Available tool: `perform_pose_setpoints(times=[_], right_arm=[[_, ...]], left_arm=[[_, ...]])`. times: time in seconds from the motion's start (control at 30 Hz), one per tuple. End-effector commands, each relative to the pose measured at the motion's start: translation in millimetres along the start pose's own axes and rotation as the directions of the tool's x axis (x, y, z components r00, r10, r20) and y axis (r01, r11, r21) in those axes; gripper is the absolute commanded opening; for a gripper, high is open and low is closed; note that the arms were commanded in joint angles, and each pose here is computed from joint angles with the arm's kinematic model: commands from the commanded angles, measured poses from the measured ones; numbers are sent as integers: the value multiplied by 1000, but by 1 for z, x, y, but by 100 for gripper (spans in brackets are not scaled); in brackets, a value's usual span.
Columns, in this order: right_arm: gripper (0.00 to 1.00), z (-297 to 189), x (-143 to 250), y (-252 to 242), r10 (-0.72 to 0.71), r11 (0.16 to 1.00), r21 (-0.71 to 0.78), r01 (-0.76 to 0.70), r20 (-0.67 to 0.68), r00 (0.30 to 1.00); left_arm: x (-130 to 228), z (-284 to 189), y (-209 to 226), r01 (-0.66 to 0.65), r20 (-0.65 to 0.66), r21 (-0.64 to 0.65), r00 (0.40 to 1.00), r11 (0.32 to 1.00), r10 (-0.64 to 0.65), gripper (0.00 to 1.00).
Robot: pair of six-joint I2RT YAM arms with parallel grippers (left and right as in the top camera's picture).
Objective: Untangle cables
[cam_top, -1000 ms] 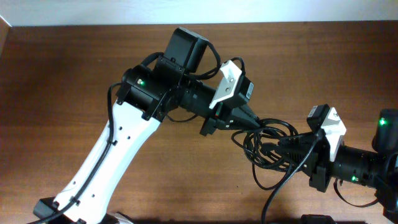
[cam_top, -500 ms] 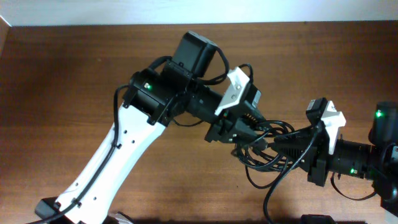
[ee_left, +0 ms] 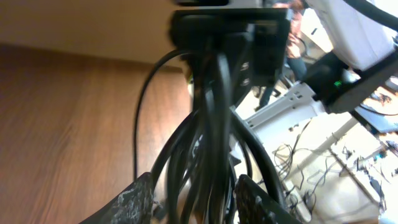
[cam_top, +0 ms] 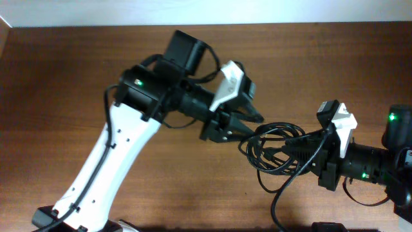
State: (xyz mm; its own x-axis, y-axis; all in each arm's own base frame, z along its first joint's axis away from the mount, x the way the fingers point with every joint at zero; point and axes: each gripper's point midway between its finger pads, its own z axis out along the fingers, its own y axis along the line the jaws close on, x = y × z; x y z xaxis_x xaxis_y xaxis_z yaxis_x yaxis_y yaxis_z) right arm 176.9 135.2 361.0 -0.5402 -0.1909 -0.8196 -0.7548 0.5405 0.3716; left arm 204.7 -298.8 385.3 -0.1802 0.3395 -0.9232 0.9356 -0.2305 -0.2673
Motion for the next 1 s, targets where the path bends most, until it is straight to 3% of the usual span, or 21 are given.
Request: perform_pose_setpoints(times=[0.0, 0.17, 0.33, 0.83, 0.93, 0.97], right_arm=[[4, -1, -3, -1, -16, 1000, 14, 16, 6, 1000], [4, -1, -9, 0, -41, 999, 7, 41, 27, 999], [4, -1, -12, 4, -51, 999, -14, 52, 43, 998], [4, -4, -33, 21, -75, 988, -120, 92, 135, 988], [4, -4, -33, 21, -74, 989, -120, 91, 135, 988], [4, -4, -33, 21, -74, 989, -120, 91, 135, 988]], left_arm=[[0, -20, 4, 24, 9, -59, 1000, 998, -24, 44], [7, -23, 8, 55, -15, -87, 998, 995, -57, 45], [11, -23, 7, 75, -31, -92, 996, 993, -78, 34], [16, -13, 2, 75, -65, -79, 995, 994, -80, 25], [14, -12, 3, 66, -62, -80, 996, 995, -71, 18], [14, -12, 3, 65, -62, -80, 996, 995, -70, 10]])
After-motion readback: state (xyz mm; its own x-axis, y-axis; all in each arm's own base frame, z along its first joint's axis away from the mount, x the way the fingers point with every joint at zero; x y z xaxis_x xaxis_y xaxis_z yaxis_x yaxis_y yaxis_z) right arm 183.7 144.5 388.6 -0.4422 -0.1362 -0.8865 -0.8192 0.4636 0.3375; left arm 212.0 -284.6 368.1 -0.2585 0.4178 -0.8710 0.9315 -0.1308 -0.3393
